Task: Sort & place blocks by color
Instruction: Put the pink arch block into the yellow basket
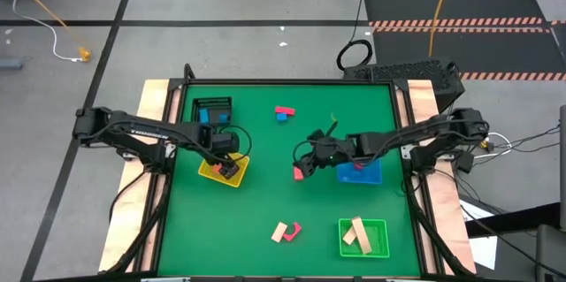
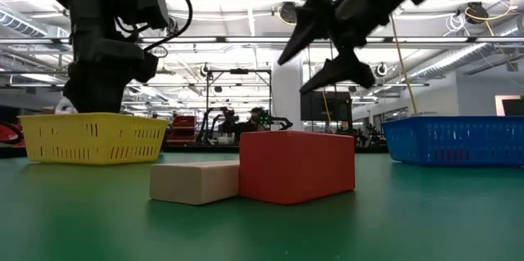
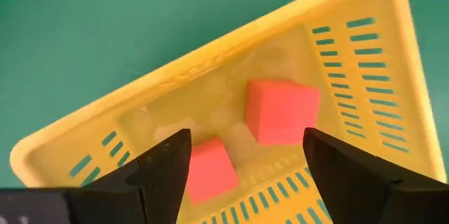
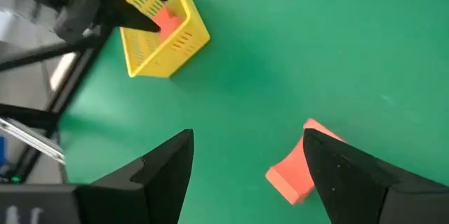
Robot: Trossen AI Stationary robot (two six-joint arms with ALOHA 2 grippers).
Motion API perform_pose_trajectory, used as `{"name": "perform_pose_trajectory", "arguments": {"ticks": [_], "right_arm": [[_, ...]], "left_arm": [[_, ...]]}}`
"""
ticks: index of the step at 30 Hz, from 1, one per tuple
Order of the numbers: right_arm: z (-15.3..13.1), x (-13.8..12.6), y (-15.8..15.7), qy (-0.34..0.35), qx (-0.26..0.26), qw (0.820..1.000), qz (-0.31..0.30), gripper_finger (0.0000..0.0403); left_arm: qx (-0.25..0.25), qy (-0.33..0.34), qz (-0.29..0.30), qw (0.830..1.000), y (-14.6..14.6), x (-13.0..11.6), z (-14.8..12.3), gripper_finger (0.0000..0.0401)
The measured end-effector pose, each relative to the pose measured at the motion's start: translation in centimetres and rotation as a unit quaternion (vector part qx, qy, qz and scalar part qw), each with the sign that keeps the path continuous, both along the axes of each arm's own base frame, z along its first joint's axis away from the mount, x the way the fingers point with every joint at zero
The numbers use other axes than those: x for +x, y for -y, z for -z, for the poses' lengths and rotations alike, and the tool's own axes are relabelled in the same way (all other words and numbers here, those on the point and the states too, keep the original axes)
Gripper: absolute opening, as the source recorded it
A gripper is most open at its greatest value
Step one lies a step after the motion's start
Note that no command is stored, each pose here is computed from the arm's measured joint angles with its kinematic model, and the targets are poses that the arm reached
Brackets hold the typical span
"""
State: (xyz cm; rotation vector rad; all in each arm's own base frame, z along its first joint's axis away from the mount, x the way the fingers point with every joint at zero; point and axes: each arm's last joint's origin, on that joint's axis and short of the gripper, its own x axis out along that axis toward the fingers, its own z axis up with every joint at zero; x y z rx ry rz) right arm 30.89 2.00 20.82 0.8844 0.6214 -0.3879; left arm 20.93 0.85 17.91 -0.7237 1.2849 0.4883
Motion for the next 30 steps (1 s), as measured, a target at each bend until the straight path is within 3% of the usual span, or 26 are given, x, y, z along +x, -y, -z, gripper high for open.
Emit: {"name": "perform_pose_trajectory", "arguments": {"ticks": [6,9,17,25,30], "right_arm": [[-1.6,-0.1,0.6,-0.068,-0.010,0.998,0.011,0.0258],[-0.5,-0.2,0.7,-0.107,0.017,0.994,0.032,0.0258],[2.5,1.9,-0.5,-0.110,0.065,0.991,0.043,0.0258],[4.8,3.7,-1.4,-0.151,0.042,0.987,0.020,0.0243],[5.9,4.1,-1.5,-0.171,-0.016,0.985,0.015,0.0227]], "left_arm": [[0.016,0.056,-0.003,0.998,-0.1,-0.8,-1.9,0.0244],[0.030,0.100,-0.015,0.994,-0.1,-1.2,-3.2,0.0231],[0.059,0.226,-0.040,0.971,-0.4,-2.5,-6.6,0.0209],[0.071,0.299,-0.054,0.950,-0.5,-3.8,-8.5,0.0198],[0.073,0.317,-0.057,0.944,-0.6,-4.2,-9.0,0.0199]]}}
